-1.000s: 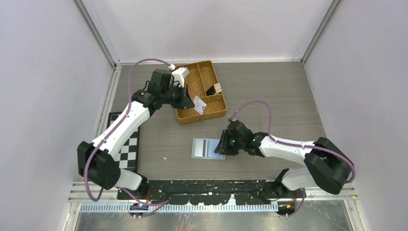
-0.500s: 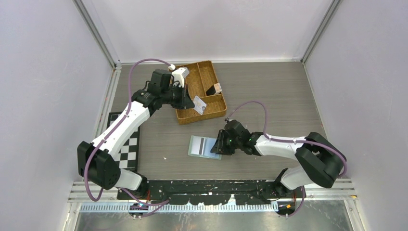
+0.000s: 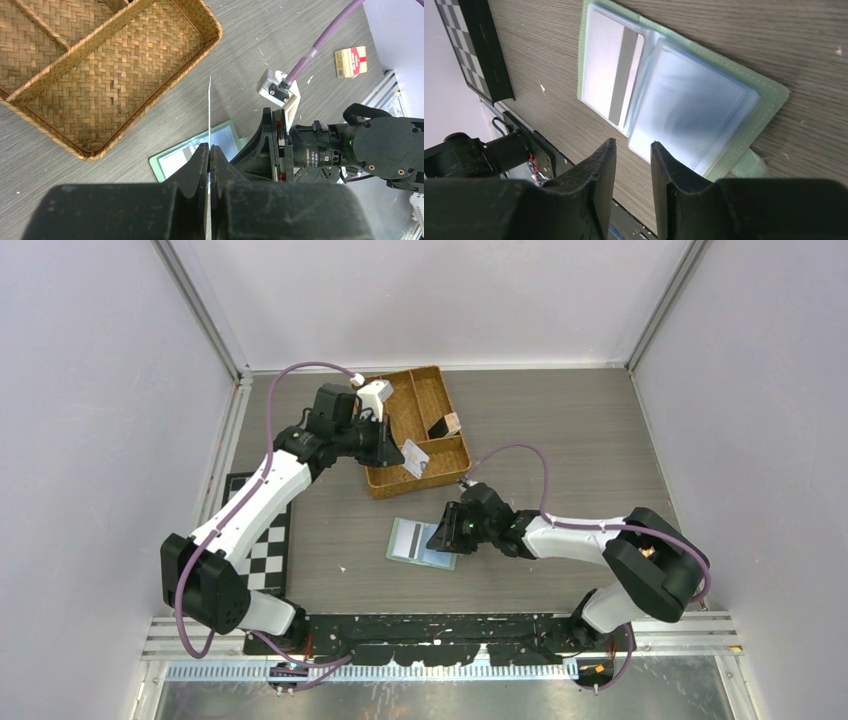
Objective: Put the credit cards into the card holder
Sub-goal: Insert the credit card into the card holder.
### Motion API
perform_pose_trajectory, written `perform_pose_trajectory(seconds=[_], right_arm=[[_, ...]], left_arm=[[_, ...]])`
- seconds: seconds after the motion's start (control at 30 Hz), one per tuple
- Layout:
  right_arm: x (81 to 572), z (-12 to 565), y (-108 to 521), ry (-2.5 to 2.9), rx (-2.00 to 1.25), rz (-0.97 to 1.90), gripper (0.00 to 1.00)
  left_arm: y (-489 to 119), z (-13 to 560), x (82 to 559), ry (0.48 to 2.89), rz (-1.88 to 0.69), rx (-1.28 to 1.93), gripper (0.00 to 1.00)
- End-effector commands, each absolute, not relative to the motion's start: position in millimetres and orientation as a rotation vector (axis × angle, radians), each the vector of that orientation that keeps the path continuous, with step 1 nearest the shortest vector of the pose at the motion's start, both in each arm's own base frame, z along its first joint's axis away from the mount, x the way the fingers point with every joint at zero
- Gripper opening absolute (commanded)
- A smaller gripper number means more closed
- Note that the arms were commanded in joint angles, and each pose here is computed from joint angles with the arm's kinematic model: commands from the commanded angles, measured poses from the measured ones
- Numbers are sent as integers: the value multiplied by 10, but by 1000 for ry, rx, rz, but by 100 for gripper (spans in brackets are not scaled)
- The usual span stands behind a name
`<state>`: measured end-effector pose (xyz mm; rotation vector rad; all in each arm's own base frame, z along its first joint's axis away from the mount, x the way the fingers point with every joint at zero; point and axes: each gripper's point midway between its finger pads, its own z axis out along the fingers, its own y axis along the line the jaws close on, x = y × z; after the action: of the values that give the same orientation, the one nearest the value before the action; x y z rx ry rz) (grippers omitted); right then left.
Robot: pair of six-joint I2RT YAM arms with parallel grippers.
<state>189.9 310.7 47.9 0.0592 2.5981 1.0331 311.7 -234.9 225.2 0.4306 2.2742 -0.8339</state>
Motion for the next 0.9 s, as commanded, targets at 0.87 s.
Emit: perform_pose_trajectory(seconds=[0.87], right_arm=[[1986, 335, 2850, 2632, 182, 754, 45]], left_arm=[[-2357, 2292, 3092, 2264, -860, 441, 0]])
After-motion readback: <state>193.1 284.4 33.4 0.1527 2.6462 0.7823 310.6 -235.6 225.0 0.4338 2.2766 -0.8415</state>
